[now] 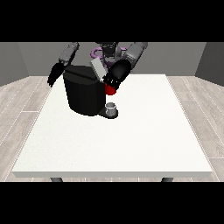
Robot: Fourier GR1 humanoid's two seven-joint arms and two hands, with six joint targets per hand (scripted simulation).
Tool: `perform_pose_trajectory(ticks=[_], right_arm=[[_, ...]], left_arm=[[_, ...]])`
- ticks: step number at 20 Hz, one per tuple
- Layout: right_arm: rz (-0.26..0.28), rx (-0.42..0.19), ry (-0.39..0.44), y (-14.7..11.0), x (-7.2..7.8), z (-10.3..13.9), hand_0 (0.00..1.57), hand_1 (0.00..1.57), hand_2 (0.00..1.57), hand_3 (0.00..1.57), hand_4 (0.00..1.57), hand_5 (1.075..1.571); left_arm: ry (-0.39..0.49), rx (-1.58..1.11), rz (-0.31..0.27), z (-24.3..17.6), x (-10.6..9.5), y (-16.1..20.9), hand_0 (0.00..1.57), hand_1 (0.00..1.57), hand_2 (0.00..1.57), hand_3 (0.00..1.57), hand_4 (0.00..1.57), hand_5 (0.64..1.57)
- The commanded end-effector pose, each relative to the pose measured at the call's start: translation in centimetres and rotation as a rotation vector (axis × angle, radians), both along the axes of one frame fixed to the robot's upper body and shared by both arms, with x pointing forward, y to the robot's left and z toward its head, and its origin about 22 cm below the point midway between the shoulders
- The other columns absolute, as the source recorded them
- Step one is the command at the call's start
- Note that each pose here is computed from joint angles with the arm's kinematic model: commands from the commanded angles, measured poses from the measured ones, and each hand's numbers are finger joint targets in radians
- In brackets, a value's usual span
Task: Insert the coffee pod into the coffee machine and close the lid
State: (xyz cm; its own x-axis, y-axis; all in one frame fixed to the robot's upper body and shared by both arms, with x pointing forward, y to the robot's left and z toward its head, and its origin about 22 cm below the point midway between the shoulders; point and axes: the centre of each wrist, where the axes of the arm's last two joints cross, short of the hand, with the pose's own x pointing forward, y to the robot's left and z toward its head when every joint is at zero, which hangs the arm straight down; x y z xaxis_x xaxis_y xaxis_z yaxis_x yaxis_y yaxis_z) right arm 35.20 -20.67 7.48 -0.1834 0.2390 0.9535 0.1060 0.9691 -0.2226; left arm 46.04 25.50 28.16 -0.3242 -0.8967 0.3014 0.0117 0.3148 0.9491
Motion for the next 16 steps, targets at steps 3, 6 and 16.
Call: perform_pose_trajectory(ticks=[3,6,16], right_arm=[[-0.013,0.025,-0.007,-0.6,-0.1,-0.5,0.0,0.0,0.0,0.0,0.0,1.571],[-0.042,0.009,-0.025,1.0,0.3,-1.7,0.0,0.0,0.0,0.0,0.0,1.571],[0.012,-0.022,-0.027,1.3,0.2,1.0,0.0,0.0,0.0,0.0,0.11,1.571]], left_arm=[[-0.061,-0.015,-0.027,-0.2,-0.1,0.5,1.14,1.14,1.14,0.96,0.0,1.571],[-0.111,-0.034,-0.064,2.3,-0.1,-2.8,1.25,1.25,1.21,0.96,0.0,1.571],[-0.176,0.015,-0.028,3.4,-0.7,2.6,1.14,1.14,1.12,0.84,0.0,1.571]])
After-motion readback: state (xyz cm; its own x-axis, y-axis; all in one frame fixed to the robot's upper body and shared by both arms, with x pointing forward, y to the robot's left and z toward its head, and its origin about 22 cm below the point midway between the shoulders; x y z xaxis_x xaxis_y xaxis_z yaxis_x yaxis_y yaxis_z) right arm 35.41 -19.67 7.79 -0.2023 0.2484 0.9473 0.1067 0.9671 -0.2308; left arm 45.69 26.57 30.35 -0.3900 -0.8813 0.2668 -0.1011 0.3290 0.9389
